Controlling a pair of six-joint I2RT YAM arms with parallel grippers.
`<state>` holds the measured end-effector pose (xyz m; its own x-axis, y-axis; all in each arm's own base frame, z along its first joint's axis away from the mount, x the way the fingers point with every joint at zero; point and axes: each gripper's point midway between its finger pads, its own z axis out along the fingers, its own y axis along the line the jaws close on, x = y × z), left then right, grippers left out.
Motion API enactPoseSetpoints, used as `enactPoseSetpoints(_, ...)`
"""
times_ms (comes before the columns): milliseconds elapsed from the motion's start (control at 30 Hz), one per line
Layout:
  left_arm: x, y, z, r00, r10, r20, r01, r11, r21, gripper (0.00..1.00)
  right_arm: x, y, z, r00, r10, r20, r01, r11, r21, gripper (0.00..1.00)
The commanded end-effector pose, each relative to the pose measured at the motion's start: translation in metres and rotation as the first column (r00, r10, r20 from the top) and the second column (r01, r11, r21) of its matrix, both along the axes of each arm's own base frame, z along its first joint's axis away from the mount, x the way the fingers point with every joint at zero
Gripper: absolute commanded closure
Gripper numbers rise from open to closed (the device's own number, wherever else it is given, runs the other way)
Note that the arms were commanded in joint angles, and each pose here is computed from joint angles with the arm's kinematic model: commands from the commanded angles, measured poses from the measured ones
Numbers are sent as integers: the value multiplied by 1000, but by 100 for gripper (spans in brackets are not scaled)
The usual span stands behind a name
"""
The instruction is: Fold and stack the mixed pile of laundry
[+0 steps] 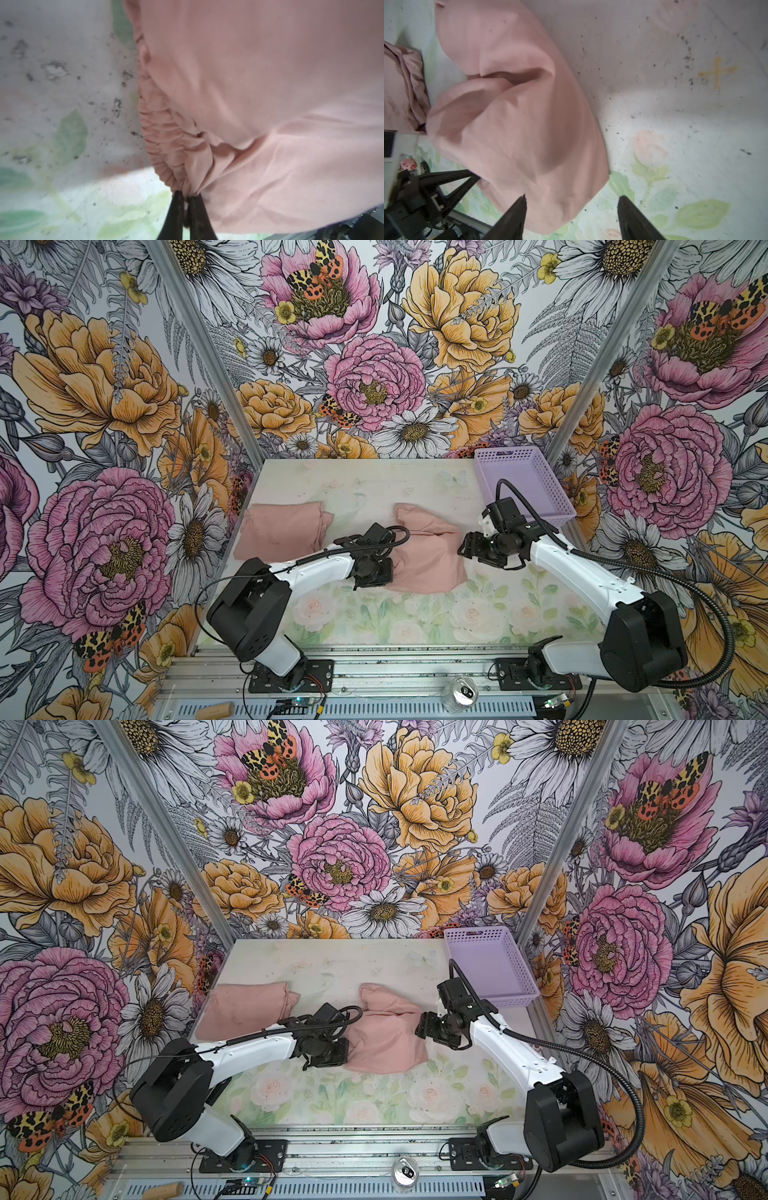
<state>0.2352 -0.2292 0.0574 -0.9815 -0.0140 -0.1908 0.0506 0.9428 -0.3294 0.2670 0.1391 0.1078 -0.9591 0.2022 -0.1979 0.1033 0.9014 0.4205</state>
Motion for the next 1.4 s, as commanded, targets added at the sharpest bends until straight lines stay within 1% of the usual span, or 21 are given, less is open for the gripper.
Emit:
enactPoseSetpoints(0,9,12,36,998,10,68,-12,1000,18,100,9,0,1,997,-13,78,11,1000,24,25)
enactPoseSetpoints(133,15,29,69,992,44,117,-49,998,35,100,15,14,-1,993,2,121,-14,996,91,24)
enactPoseSetpoints(333,27,51,120,974,93,206,-99,995,19,100,21,53,-7,979,82,189,-112,982,150,22)
enactPoseSetpoints(467,36,55,138,968,92,232,-98,995,17,100,38,73,-17,967,99,233,-138,977,160,20)
enactPoseSetpoints(500,37,56,140,968,90,235,-98,995,20,100,43,76,-24,968,101,229,-139,978,155,20)
enactPoseSetpoints(533,39,57,141,968,87,236,-96,995,28,100,48,79,-30,969,99,228,-136,979,150,23)
enactPoseSetpoints(633,43,60,145,966,88,244,-99,995,30,100,63,85,-40,967,87,241,-124,982,145,43)
enactPoseSetpoints(667,44,61,146,965,91,246,-101,994,28,100,68,85,-38,963,79,258,-119,982,145,53)
enactPoseSetpoints(700,45,63,148,964,93,250,-104,994,30,100,70,85,-36,961,77,267,-118,983,142,74)
enactPoseSetpoints(733,46,64,150,962,96,254,-106,994,28,100,72,84,-31,958,74,278,-118,983,143,92)
enactPoseSetpoints(767,47,65,153,961,96,260,-107,994,29,100,71,81,-23,955,68,289,-113,984,140,100)
enactPoseSetpoints(900,49,66,172,951,92,297,-102,995,20,100,56,60,22,940,81,331,-116,989,87,100)
enactPoseSetpoints(1033,44,68,206,925,89,369,-96,995,0,100,21,32,88,929,101,357,-129,990,56,100)
enactPoseSetpoints(1100,37,71,225,909,100,404,-101,995,-18,100,4,22,117,929,102,356,-136,988,71,100)
enactPoseSetpoints(1167,28,74,239,901,114,418,-109,993,-38,100,-11,17,143,931,110,348,-154,983,101,100)
enactPoseSetpoints(1267,20,76,251,900,141,413,-120,990,-77,100,-13,17,168,936,127,328,-181,973,139,100)
enactPoseSetpoints(1367,26,76,251,912,165,376,-131,985,-114,100,8,22,174,941,158,300,-209,967,146,100)
